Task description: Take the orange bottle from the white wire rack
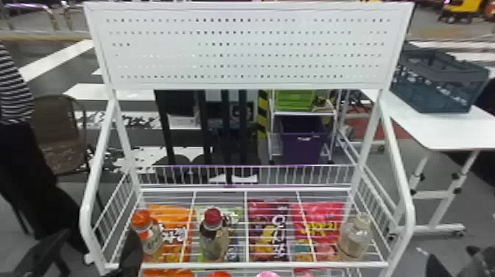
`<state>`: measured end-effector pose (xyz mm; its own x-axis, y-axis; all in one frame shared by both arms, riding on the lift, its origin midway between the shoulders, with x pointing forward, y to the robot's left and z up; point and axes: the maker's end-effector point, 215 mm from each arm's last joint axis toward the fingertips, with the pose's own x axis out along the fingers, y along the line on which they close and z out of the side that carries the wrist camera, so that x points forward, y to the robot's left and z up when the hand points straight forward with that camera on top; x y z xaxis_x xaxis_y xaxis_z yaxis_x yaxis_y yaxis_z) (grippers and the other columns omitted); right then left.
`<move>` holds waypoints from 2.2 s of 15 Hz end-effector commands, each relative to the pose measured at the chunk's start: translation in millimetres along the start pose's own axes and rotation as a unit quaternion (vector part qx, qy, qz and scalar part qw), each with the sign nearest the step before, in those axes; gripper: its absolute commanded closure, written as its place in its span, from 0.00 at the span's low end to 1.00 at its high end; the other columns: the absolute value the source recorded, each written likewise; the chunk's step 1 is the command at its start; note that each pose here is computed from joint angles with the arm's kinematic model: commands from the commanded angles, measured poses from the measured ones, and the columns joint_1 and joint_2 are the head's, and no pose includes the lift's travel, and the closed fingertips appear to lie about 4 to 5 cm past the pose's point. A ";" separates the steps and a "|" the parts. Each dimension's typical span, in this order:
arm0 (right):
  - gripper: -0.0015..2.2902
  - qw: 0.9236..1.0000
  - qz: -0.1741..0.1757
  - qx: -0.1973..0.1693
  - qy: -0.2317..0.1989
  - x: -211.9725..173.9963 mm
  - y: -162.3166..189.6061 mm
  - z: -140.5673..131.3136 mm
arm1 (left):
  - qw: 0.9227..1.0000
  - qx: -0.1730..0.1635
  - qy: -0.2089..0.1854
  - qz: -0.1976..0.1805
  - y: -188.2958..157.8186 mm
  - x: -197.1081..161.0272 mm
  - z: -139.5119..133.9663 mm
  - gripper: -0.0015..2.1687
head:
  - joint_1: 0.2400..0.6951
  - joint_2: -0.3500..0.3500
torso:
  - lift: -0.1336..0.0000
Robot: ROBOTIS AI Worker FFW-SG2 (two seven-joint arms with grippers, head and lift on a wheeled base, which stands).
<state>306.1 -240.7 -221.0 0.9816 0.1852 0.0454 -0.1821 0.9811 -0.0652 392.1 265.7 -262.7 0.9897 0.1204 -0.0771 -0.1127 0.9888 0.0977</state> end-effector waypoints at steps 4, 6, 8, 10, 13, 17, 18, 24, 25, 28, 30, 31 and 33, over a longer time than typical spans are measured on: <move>0.26 1.000 0.000 0.000 -0.001 0.4 0.2 1.5 | 1.000 -0.001 -0.001 0.000 0.0 0.6 1.2 0.02 | 0.57 0.50 | 1.00; 0.26 1.000 0.000 0.001 0.000 0.0 0.2 1.1 | 1.000 0.000 -0.002 0.001 0.5 0.7 2.2 0.01 | 0.57 0.50 | 1.00; 0.26 1.000 0.000 0.001 0.000 0.2 0.1 0.7 | 1.000 0.000 -0.004 0.002 1.8 0.9 3.4 0.02 | 0.57 0.50 | 1.00; 0.26 1.000 0.000 0.000 0.000 0.2 0.1 0.7 | 1.000 -0.002 -0.004 0.002 1.4 0.0 3.6 0.02 | 0.57 0.50 | 1.00; 0.26 1.000 0.000 0.001 0.001 0.3 0.3 -1.4 | 1.000 -0.011 0.002 0.000 -12.2 -4.4 -22.3 0.02 | 0.57 0.50 | 1.00; 0.26 1.000 -0.001 0.000 0.002 0.9 -1.5 -3.7 | 0.998 -0.062 -0.022 0.004 -39.7 -19.4 -68.5 0.02 | 0.57 0.50 | 1.00; 0.26 1.000 -0.002 0.001 0.003 0.8 -1.6 -4.5 | 0.997 -0.075 -0.028 0.003 -44.8 -23.1 -79.4 0.02 | 0.57 0.50 | 1.00; 0.26 1.000 -0.001 0.002 0.003 0.1 -1.0 -5.2 | 0.993 -0.104 -0.060 0.003 -46.4 -12.7 -125.1 0.02 | 0.57 0.50 | 1.00; 0.26 1.000 -0.002 0.002 0.005 -0.5 -1.5 -6.5 | 0.993 -0.102 -0.063 0.003 -44.9 -7.3 -129.6 0.02 | 0.57 0.50 | 1.00; 0.26 1.000 -0.001 0.001 0.002 -1.8 -0.6 -4.7 | 0.993 -0.089 -0.073 -0.003 -43.1 15.3 -141.1 0.02 | 0.57 0.50 | 1.00; 0.26 1.000 -0.001 -0.002 -0.004 -5.1 -0.2 -0.7 | 0.993 -0.082 -0.086 -0.003 -37.6 31.8 -144.2 0.02 | 0.57 0.50 | 1.00; 0.26 1.000 -0.001 -0.003 -0.006 -6.4 0.3 1.1 | 0.993 -0.079 -0.084 -0.004 -36.1 40.6 -147.8 0.02 | 0.57 0.50 | 1.00; 0.26 1.000 -0.001 -0.006 -0.009 -9.3 0.1 3.8 | 0.994 -0.066 -0.082 -0.005 -32.2 59.2 -154.9 0.02 | 0.57 0.50 | 1.00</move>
<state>298.8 -241.7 -220.1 0.9811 0.1850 0.0571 -0.1807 0.9808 -0.0729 428.8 248.6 -418.7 0.9908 0.1017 0.0895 -0.0975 0.9940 -0.0499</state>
